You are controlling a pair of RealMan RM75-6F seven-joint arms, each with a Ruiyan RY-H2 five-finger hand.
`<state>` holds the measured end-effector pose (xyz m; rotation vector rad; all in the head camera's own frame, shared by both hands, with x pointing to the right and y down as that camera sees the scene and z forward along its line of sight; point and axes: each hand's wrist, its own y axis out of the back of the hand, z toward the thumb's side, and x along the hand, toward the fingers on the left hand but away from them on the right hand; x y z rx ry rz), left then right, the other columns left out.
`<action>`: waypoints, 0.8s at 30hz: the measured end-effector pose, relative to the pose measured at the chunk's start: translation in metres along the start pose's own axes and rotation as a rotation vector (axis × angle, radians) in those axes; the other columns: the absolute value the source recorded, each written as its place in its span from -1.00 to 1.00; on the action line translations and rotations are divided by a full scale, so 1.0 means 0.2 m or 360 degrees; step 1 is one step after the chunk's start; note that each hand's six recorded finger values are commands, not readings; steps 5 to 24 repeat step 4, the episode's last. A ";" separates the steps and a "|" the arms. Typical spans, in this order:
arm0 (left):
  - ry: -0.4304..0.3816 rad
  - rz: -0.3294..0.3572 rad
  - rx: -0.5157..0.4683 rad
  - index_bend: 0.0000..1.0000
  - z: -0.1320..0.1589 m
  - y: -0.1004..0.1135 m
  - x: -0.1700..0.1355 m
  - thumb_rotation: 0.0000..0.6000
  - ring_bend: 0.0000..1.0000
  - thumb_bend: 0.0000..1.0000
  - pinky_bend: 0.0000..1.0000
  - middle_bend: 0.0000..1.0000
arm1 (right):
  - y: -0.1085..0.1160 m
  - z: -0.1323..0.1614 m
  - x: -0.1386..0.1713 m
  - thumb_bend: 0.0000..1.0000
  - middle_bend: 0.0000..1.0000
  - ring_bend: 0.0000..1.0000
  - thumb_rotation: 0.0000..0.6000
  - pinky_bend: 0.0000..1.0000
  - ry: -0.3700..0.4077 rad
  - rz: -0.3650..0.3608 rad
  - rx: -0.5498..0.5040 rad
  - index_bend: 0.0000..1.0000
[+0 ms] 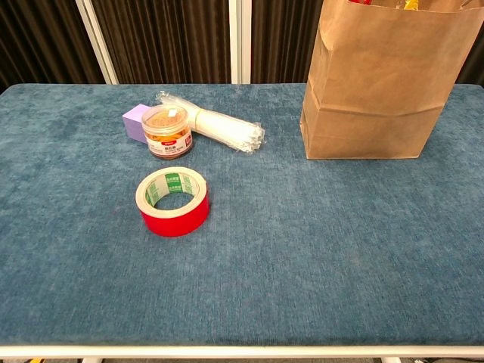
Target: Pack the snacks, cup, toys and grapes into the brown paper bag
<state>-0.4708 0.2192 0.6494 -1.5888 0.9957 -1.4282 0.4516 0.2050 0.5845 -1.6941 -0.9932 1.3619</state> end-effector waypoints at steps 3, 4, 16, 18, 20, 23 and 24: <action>-0.0002 -0.0005 0.0010 -0.73 0.01 0.01 0.00 1.00 -0.95 -0.53 -0.66 -0.73 | -0.01 -0.02 -0.02 -1.00 -0.73 -1.00 1.00 -1.00 -0.0006 -0.0013 0.0015 -0.63; -0.0004 -0.0005 0.0013 -0.73 0.01 0.02 0.00 1.00 -0.95 -0.54 -0.66 -0.73 | -0.02 -0.02 -0.03 -1.00 -0.73 -1.00 1.00 -1.00 -0.0009 -0.0016 0.0014 -0.63; -0.0004 -0.0005 0.0013 -0.73 0.01 0.02 0.00 1.00 -0.95 -0.54 -0.66 -0.73 | -0.02 -0.02 -0.03 -1.00 -0.73 -1.00 1.00 -1.00 -0.0009 -0.0016 0.0014 -0.63; -0.0004 -0.0005 0.0013 -0.73 0.01 0.02 0.00 1.00 -0.95 -0.54 -0.66 -0.73 | -0.02 -0.02 -0.03 -1.00 -0.73 -1.00 1.00 -1.00 -0.0009 -0.0016 0.0014 -0.63; -0.0004 -0.0005 0.0013 -0.73 0.01 0.02 0.00 1.00 -0.95 -0.54 -0.66 -0.73 | -0.02 -0.02 -0.03 -1.00 -0.73 -1.00 1.00 -1.00 -0.0009 -0.0016 0.0014 -0.63; -0.0004 -0.0005 0.0013 -0.73 0.01 0.02 0.00 1.00 -0.95 -0.54 -0.66 -0.73 | -0.02 -0.02 -0.03 -1.00 -0.73 -1.00 1.00 -1.00 -0.0009 -0.0016 0.0014 -0.63; -0.0004 -0.0005 0.0013 -0.73 0.01 0.02 0.00 1.00 -0.95 -0.54 -0.66 -0.73 | -0.02 -0.02 -0.03 -1.00 -0.73 -1.00 1.00 -1.00 -0.0009 -0.0016 0.0014 -0.63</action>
